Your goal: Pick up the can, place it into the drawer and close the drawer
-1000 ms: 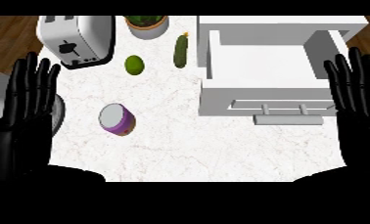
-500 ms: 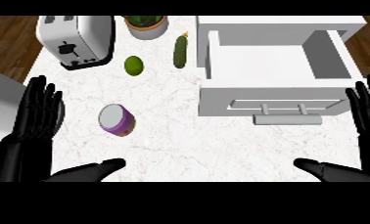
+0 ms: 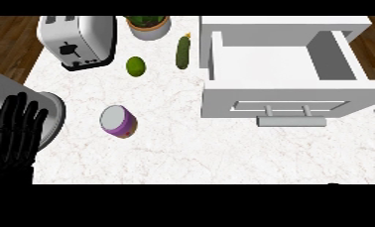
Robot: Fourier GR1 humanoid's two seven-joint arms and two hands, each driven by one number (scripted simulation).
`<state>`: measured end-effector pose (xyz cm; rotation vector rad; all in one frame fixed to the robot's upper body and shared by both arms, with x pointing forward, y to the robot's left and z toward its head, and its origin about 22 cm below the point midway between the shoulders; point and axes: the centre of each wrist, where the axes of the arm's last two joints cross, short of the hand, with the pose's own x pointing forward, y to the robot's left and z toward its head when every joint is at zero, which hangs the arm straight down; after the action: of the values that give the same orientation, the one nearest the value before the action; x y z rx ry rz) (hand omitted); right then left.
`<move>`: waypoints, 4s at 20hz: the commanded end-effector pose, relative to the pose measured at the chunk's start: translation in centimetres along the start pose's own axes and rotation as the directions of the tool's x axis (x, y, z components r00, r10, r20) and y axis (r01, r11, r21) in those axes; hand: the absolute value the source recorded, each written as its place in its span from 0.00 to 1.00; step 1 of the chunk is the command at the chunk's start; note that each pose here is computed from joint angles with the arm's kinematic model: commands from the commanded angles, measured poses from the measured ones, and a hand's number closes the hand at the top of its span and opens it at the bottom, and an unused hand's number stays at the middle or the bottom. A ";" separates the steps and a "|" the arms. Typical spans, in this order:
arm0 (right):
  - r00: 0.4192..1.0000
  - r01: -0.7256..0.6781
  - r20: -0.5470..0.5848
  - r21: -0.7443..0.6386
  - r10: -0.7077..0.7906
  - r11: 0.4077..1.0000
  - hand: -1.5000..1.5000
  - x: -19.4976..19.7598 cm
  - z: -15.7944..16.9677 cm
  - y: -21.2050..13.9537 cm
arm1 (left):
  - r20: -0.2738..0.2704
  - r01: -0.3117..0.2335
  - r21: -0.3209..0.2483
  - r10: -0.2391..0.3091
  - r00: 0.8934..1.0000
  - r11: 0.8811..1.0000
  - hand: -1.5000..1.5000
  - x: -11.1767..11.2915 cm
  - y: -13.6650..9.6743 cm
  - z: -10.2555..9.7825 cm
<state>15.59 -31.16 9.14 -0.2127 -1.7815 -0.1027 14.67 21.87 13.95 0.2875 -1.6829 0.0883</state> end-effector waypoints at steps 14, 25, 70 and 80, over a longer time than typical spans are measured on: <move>1.000 0.012 -0.011 0.014 -0.012 1.000 0.00 -0.5 4.9 -4.3 | -0.099 -0.263 0.078 0.270 0.958 0.962 0.00 1.0 0.8 -1.5; 1.000 0.029 0.008 -0.003 -0.029 1.000 0.00 0.7 4.7 -7.6 | -0.141 -0.289 0.092 0.299 0.944 0.953 0.00 -5.0 -1.8 -3.4; 1.000 0.012 -0.008 -0.005 -0.012 1.000 0.00 1.2 6.3 -8.1 | -0.288 -0.226 0.237 0.291 0.912 0.945 0.00 -26.7 -0.2 -5.5; 1.000 0.010 0.006 -0.004 -0.010 1.000 0.00 3.6 6.9 -8.7 | -0.265 -0.291 0.245 0.353 0.897 0.925 0.00 -28.9 -2.2 -3.8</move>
<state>6.66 -37.82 11.32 -0.2009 -1.7813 -0.1041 22.51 25.51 -12.82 0.1467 -1.4016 0.5031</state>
